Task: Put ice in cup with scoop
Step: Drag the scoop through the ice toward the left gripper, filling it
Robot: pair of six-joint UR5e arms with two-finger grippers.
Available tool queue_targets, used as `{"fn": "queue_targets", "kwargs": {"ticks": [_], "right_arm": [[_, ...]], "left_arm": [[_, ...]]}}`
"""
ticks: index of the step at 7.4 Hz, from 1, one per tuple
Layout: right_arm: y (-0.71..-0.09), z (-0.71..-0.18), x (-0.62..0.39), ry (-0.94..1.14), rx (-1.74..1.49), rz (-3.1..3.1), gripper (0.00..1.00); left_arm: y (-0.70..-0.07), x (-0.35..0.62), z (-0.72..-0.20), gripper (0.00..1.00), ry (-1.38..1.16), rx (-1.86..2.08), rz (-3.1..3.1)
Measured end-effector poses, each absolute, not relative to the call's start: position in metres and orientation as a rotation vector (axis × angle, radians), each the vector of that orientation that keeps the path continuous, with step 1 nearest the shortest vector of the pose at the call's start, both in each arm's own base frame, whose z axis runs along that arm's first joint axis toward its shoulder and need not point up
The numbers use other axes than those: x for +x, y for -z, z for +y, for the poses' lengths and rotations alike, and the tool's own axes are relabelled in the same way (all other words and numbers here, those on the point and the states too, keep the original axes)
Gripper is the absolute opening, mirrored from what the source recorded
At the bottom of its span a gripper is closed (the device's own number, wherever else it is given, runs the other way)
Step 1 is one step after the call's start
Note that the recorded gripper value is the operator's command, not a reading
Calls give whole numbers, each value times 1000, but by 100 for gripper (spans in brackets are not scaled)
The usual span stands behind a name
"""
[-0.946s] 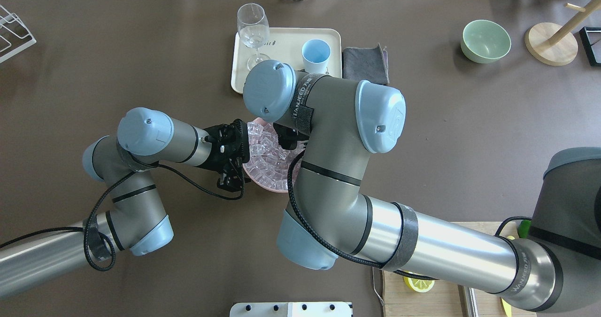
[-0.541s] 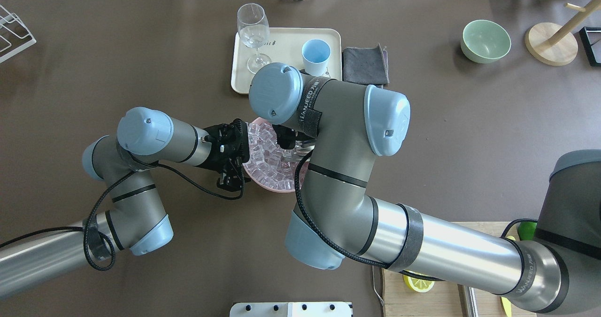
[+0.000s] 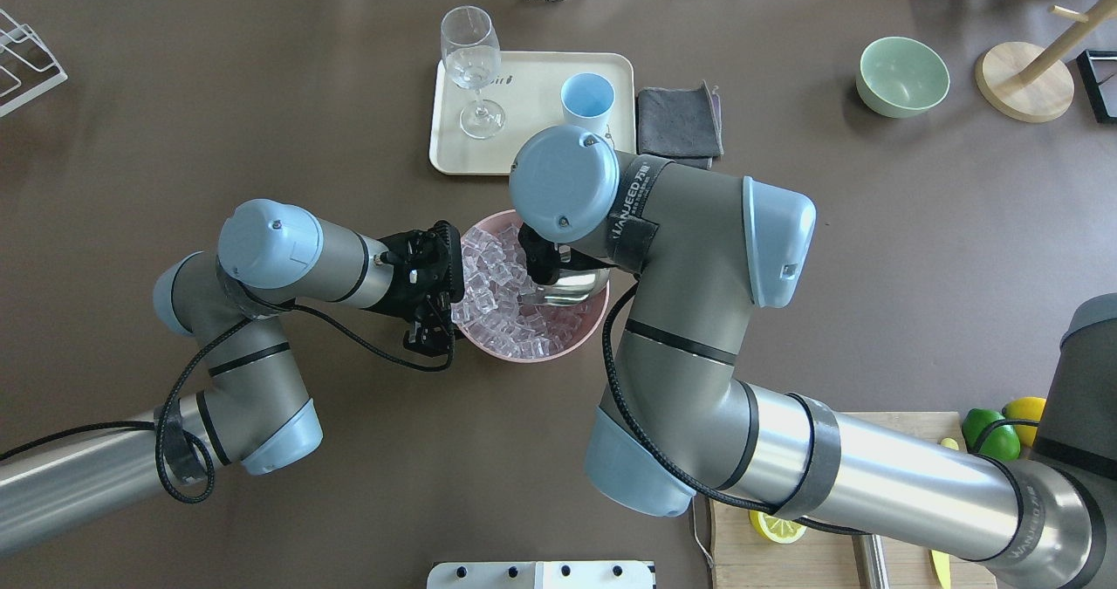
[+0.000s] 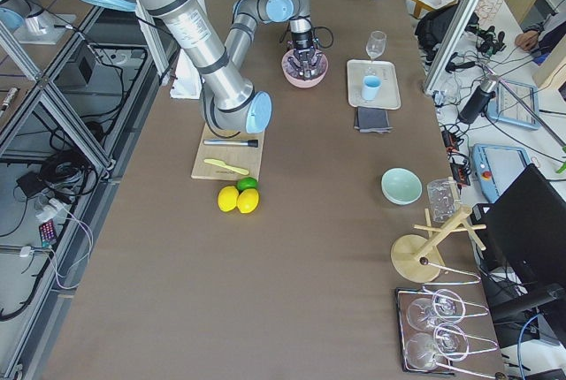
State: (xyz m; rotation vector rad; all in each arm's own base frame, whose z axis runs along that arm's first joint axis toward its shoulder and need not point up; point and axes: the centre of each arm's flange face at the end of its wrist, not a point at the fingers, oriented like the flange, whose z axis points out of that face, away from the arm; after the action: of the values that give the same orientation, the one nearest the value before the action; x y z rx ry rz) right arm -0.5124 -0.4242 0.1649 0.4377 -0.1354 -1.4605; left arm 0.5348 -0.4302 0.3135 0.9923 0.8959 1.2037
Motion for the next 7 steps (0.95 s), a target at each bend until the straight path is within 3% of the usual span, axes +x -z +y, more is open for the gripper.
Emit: {"fn": "queue_targets", "kwargs": {"ticks": [7], "right_arm": [[-195, -425, -502, 1409, 604, -300, 0]], "left_arm": [[-310, 535, -431, 99, -1201, 997, 898]]}}
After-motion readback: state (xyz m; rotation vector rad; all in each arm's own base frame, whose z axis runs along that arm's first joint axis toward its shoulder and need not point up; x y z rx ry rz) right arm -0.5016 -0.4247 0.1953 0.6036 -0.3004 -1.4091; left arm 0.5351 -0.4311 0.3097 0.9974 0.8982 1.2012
